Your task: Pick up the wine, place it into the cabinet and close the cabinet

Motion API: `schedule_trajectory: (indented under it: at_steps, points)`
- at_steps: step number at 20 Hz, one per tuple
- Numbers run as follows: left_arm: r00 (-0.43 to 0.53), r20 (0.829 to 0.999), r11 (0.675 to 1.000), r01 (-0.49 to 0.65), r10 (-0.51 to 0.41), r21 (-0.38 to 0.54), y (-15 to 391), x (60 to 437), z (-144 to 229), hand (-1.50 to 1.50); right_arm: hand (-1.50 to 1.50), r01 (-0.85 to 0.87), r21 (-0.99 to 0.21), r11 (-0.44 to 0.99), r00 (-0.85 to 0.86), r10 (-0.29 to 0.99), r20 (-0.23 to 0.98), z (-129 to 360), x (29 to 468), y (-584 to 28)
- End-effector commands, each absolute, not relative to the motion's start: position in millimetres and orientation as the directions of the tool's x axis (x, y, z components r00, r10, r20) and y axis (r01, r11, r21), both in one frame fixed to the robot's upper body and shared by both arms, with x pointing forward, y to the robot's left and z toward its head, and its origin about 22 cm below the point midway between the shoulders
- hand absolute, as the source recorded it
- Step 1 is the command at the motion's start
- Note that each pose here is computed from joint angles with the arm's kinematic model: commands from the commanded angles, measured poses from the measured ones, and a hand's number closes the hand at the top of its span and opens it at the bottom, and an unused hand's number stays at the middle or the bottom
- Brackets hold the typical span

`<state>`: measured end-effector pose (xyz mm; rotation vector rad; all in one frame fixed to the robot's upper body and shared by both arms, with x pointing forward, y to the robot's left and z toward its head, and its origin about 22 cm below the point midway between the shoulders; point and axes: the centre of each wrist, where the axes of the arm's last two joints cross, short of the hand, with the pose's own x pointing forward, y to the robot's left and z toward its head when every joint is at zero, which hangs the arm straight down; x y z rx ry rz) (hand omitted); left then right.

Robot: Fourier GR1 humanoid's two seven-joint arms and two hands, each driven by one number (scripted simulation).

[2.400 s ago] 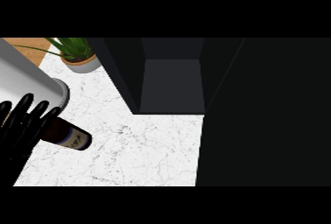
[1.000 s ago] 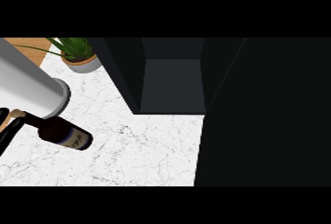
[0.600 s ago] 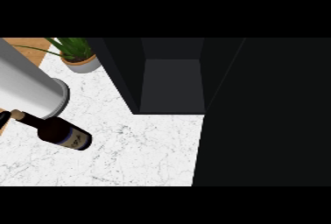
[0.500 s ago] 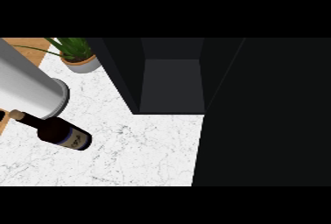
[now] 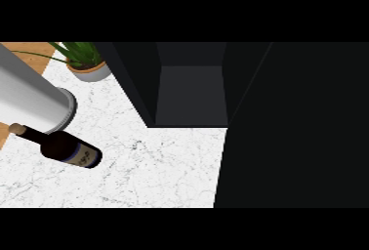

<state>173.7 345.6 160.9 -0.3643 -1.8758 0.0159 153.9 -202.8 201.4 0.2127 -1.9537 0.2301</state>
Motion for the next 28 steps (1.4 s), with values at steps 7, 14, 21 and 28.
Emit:
schedule_trajectory:
  at_steps: [7,14,21,28]
  points:
    - [-0.241,0.949,0.972,0.172,0.201,-0.162,386,183,110,-1.5,-1.5,-0.294,-0.044,0.955,-0.384,-0.075,0.92,200,143,-212]
    - [-0.166,0.972,0.979,0.144,0.169,-0.145,393,214,79,-1.5,-1.5,-0.285,-0.048,0.957,-0.388,-0.07,0.919,216,135,-208]
    - [-0.104,0.981,0.976,0.162,0.166,-0.148,396,214,9,-1.5,-1.5,-0.289,-0.055,0.956,-0.39,-0.066,0.918,205,144,-203]
    - [-0.062,0.988,0.981,0.138,0.144,-0.135,431,232,-21,-1.5,-1.5,-0.3,-0.041,0.953,-0.396,-0.085,0.914,217,134,-205]
